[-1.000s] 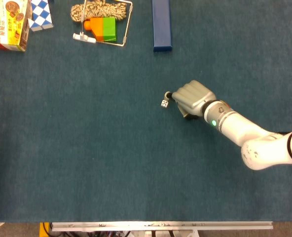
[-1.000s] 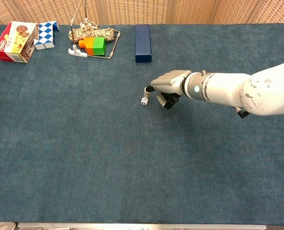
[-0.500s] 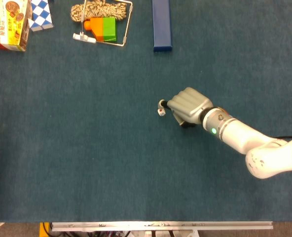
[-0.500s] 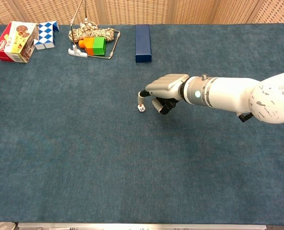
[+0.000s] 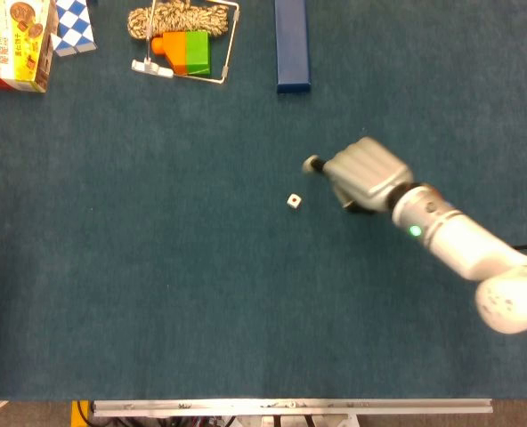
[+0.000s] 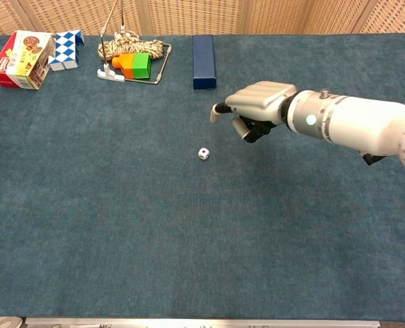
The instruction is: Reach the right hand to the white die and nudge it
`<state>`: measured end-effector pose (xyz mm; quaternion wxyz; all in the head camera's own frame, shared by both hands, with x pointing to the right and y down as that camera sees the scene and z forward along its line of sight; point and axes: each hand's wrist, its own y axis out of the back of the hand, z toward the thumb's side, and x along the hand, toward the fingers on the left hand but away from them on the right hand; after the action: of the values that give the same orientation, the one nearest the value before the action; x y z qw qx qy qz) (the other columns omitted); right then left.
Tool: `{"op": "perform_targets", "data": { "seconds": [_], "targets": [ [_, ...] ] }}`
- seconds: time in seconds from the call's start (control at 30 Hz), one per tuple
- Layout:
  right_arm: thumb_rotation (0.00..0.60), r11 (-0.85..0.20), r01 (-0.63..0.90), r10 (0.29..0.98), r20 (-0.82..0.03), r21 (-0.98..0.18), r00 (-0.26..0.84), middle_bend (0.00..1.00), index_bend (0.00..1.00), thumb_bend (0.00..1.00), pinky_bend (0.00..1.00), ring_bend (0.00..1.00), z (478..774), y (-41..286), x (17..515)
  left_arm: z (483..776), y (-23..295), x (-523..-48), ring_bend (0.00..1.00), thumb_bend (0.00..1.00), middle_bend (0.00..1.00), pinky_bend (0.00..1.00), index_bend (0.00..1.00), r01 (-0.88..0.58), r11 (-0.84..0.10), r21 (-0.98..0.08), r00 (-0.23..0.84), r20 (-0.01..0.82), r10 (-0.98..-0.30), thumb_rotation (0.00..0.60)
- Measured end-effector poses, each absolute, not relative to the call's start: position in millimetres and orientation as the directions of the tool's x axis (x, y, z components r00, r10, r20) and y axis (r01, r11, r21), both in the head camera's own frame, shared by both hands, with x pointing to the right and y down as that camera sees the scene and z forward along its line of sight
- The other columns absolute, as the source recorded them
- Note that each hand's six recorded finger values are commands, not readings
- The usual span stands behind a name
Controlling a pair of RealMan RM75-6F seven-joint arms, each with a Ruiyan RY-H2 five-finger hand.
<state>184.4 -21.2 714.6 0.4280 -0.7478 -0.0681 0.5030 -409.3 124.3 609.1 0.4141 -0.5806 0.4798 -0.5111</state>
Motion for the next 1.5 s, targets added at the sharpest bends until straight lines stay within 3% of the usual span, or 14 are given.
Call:
{"op": "perform_targets", "data": {
  "seconds": [0.1, 0.23, 0.5, 0.6, 0.97, 1.17, 1.5],
  "targets": [
    [0.600, -0.589, -0.285, 0.619, -0.648, -0.757, 0.444, 0.89, 0.22, 0.74, 1.00, 0.94, 700.1, -32.0, 214.3, 609.4, 122.7, -412.1, 0.17, 0.22, 0.14, 0.10, 0.14, -0.134, -0.194, -0.972, 0.009, 0.195, -0.981, 0.600],
    [0.600, -0.538, -0.235, 0.722, -0.586, -0.810, 0.369, 0.74, 0.21, 0.57, 0.98, 0.78, 680.5, -38.8, 259.8, 609.8, 119.3, -413.3, 0.17, 0.22, 0.14, 0.10, 0.14, -0.135, -0.192, -0.972, 0.008, 0.193, -0.981, 0.600],
    [0.600, -0.418, -0.163, 0.872, -0.445, -0.894, 0.202, 0.37, 0.14, 0.43, 0.52, 0.34, 639.7, -25.0, 357.8, 611.7, 113.6, -407.9, 0.17, 0.22, 0.14, 0.10, 0.14, -0.141, -0.200, -0.970, 0.027, 0.199, -0.980, 0.600],
    [0.600, -0.374, -0.135, 0.908, -0.392, -0.917, 0.148, 0.31, 0.13, 0.42, 0.45, 0.27, 627.0, -13.8, 389.4, 612.3, 111.5, -405.6, 0.17, 0.22, 0.14, 0.10, 0.14, -0.143, -0.202, -0.969, 0.032, 0.200, -0.979, 0.600],
    [0.600, -0.194, -0.122, 0.981, -0.193, -0.973, -0.023, 0.29, 0.13, 0.42, 0.42, 0.24, 585.5, 41.2, 480.5, 612.6, 106.6, -401.8, 0.17, 0.22, 0.14, 0.10, 0.14, -0.154, -0.205, -0.966, 0.028, 0.203, -0.979, 0.600],
    [0.600, -0.214, -0.098, 0.976, -0.210, -0.972, -0.050, 0.29, 0.13, 0.42, 0.42, 0.24, 587.0, 67.9, 492.7, 613.7, 105.3, -401.3, 0.17, 0.22, 0.14, 0.10, 0.14, -0.149, -0.201, -0.968, 0.020, 0.200, -0.980, 0.600],
    [0.600, -0.268, -0.088, 0.963, -0.270, -0.959, 0.012, 0.29, 0.13, 0.42, 0.42, 0.24, 596.2, 73.8, 478.1, 614.4, 107.0, -402.0, 0.17, 0.22, 0.14, 0.10, 0.14, -0.147, -0.197, -0.969, 0.015, 0.197, -0.980, 0.600]
  ]
}}
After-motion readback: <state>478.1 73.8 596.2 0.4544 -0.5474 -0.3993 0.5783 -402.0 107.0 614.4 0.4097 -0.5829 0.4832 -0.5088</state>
